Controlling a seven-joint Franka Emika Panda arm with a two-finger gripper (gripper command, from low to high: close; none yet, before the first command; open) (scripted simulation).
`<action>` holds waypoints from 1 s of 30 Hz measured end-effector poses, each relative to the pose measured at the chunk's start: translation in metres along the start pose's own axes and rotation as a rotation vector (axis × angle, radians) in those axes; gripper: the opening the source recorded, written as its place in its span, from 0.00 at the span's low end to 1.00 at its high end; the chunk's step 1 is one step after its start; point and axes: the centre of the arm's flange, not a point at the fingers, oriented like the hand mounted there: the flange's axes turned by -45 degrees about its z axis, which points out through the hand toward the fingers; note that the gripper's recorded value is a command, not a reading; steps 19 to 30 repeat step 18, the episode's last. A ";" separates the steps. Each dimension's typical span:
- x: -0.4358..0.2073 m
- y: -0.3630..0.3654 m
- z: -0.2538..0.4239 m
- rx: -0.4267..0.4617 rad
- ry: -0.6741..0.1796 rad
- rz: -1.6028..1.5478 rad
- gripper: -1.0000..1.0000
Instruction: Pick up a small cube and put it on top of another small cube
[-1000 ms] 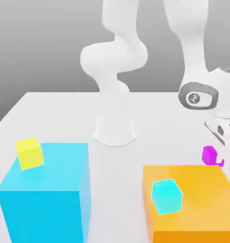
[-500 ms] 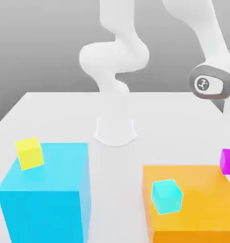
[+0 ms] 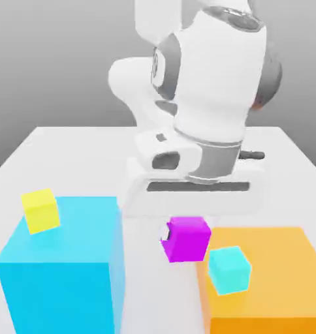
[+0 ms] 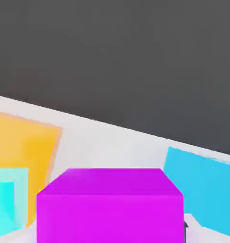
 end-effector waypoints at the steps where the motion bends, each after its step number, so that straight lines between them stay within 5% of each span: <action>1: -0.001 0.020 -0.007 0.006 -0.005 0.070 0.00; 10: -0.049 0.177 -0.069 0.117 -0.040 0.645 0.00; 14: -0.058 0.181 -0.020 0.138 -0.048 0.695 0.00; 15: -0.059 0.180 -0.012 0.139 -0.048 0.697 1.00; 30: -0.059 0.180 -0.012 0.139 -0.048 0.697 1.00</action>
